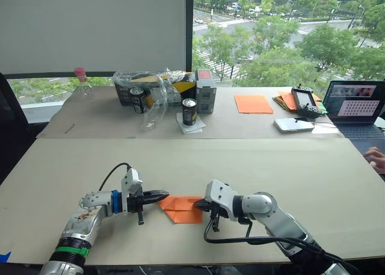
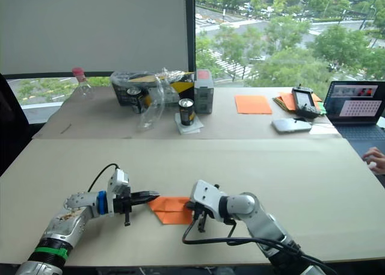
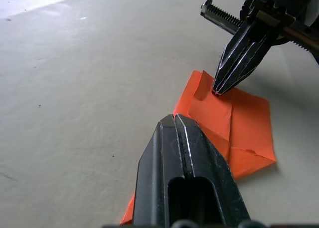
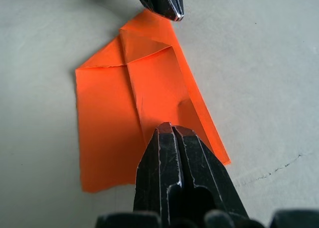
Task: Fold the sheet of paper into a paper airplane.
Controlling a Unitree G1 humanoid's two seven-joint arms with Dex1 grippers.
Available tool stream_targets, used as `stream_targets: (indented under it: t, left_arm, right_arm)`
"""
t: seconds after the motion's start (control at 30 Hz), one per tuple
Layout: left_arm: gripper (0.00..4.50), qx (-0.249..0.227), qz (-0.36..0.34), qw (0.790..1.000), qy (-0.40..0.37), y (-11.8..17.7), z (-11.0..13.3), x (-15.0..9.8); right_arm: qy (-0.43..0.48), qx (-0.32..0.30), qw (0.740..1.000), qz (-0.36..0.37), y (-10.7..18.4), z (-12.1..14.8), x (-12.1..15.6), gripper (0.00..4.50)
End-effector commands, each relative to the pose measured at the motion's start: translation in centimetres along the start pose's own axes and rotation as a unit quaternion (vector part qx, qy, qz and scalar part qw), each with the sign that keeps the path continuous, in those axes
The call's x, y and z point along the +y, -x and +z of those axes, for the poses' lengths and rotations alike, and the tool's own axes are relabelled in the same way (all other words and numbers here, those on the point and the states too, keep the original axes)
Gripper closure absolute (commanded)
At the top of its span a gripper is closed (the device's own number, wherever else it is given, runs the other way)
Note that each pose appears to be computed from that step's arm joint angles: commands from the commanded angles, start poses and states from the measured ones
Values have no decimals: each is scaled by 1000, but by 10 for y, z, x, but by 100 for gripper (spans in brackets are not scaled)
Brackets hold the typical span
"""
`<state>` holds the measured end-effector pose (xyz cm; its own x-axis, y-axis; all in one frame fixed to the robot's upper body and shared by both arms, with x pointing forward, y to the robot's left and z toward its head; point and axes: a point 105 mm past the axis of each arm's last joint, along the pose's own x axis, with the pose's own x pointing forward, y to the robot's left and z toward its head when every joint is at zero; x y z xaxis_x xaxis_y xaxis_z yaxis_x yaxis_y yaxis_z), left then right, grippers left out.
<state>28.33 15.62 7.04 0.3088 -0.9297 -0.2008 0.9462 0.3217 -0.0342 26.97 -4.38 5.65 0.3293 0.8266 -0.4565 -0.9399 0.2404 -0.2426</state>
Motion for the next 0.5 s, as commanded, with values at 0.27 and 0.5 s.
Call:
stream_targets:
  t: [0.27,0.5]
  left_arm:
    - [450,17,-62,996,-60,-14,10,-24]
    - [450,76,-60,993,-63,-12,-16,-20]
  right_arm:
    - [-49,83,995,8,-4,-47,11,449]
    - [-48,85,995,5,-3,-47,11,449]
